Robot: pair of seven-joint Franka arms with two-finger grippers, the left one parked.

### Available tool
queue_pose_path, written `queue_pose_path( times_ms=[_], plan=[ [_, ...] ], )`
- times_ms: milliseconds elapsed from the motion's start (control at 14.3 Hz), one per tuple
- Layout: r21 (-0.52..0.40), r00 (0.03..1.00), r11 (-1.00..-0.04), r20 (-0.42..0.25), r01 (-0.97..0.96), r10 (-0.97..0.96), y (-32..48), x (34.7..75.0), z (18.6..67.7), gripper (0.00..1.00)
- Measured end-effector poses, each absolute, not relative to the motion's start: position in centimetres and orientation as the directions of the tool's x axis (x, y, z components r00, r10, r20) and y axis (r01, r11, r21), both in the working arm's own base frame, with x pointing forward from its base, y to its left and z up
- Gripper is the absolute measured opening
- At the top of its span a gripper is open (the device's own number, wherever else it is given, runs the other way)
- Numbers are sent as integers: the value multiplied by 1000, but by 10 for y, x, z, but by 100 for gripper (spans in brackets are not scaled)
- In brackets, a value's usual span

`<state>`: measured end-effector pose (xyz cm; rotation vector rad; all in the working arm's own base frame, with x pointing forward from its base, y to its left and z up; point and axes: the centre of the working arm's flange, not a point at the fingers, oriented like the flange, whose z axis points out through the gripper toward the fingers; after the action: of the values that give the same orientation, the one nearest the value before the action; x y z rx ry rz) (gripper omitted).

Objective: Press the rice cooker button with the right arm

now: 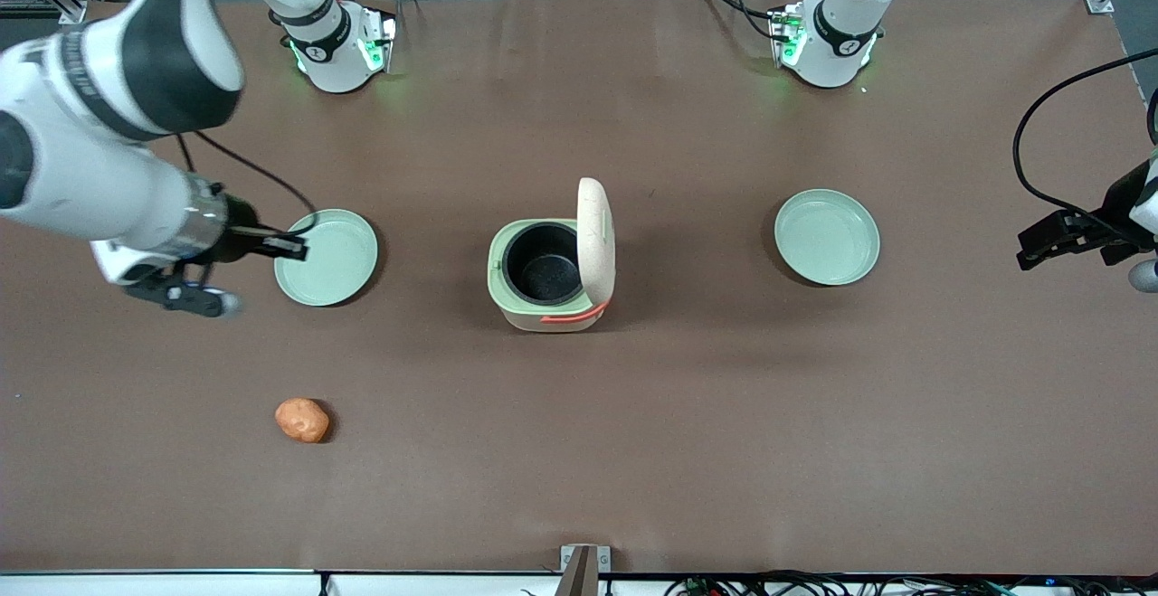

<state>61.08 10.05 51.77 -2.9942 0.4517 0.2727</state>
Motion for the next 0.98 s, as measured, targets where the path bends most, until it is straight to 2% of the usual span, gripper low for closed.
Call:
queue_pose_path(
  times_ms=[488,558,767,977],
  plan=[
    [-46,933,-934,-79,-355,-351,9,610,599,93],
    [-48,933,-933,-74,-356,-352,-4,609,606,100],
    [-52,940,-939,-66,-340,-336,-42,602,625,100],
    [-30,974,-973,-4,-228,-228,-64,588,652,100]
  ],
)
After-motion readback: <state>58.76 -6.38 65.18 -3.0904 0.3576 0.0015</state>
